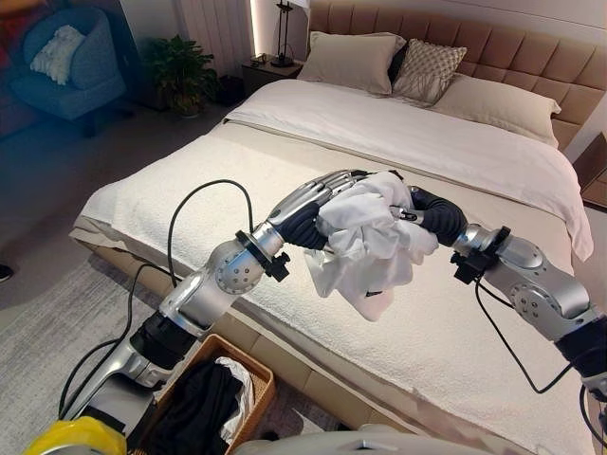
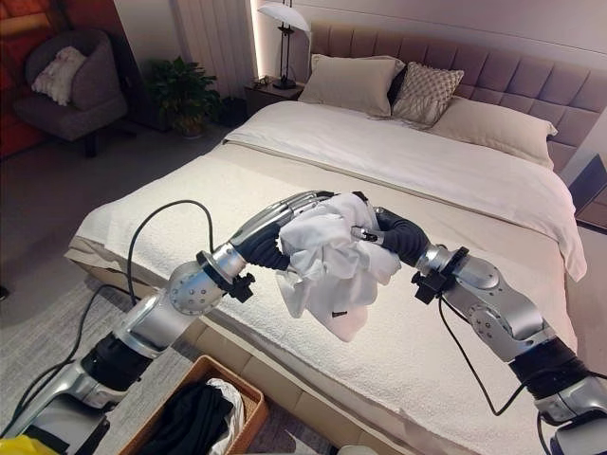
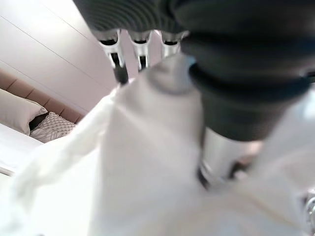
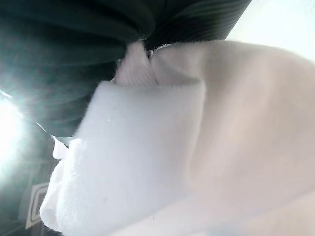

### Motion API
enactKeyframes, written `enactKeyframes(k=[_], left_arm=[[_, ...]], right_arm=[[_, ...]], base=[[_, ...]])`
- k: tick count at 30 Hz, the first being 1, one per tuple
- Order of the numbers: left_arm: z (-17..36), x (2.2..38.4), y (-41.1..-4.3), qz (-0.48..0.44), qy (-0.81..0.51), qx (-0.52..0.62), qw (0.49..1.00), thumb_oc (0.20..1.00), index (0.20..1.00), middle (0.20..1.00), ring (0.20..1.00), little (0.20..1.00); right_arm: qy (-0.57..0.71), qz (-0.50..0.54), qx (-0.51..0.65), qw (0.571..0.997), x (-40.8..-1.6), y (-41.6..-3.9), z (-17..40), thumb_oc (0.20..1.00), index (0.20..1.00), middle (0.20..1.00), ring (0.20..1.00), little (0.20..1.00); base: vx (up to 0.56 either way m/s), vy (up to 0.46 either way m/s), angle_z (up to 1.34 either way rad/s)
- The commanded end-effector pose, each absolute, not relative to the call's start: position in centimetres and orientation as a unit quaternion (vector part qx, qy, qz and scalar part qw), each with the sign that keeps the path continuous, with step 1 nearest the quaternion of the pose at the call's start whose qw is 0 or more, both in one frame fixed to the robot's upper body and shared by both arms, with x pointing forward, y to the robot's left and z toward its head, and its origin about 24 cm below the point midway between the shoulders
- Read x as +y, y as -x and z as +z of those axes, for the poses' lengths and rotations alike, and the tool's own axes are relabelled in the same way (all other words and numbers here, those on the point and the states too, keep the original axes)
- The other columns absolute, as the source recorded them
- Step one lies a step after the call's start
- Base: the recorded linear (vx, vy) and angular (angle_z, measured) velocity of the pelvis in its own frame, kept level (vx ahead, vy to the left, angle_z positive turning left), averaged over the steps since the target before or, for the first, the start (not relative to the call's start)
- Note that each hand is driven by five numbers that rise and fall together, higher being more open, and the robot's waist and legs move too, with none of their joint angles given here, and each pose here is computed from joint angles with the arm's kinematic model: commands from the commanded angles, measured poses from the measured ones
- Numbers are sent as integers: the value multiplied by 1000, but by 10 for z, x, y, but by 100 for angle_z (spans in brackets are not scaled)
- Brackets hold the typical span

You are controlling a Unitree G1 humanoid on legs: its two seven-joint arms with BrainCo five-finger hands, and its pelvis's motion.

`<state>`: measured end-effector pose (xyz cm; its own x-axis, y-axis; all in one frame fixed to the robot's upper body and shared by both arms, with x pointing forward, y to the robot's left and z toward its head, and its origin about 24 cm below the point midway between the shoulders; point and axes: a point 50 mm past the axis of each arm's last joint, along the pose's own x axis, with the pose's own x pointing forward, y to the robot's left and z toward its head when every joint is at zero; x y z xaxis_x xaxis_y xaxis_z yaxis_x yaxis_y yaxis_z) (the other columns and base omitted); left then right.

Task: Pick up clothes into the bucket

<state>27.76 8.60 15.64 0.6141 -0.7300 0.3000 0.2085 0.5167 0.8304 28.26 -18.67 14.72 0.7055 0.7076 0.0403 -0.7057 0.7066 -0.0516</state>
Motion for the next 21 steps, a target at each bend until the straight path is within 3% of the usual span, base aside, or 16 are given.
enactKeyframes(k=[1,17,18,19,20,21], left_arm=[[171,71,-278,-309,-371,-365,796,200,200,200,200,200],[163,76,-278,-292,-332,-353,825,200,200,200,200,200],[162,77,-278,-290,-321,-348,832,200,200,200,200,200],[161,79,-278,-287,-308,-342,840,200,200,200,200,200],[160,80,-278,-284,-295,-336,849,200,200,200,200,200],[158,82,-277,-281,-276,-329,858,200,200,200,200,200]], right_arm=[[-54,426,-136,893,-161,-281,188,200,200,200,200,200],[-60,433,-133,889,-160,-276,185,200,200,200,200,200],[-55,430,-134,891,-162,-275,186,307,307,307,307,307],[-52,424,-138,893,-164,-275,186,570,570,570,570,570],[-52,412,-140,899,-168,-275,185,1000,1000,1000,1000,1000],[-54,401,-141,903,-171,-276,183,1000,1000,1000,1000,1000]], base=[[0,0,0],[0,0,0],[0,0,0],[0,0,0],[0,0,0],[0,0,0]])
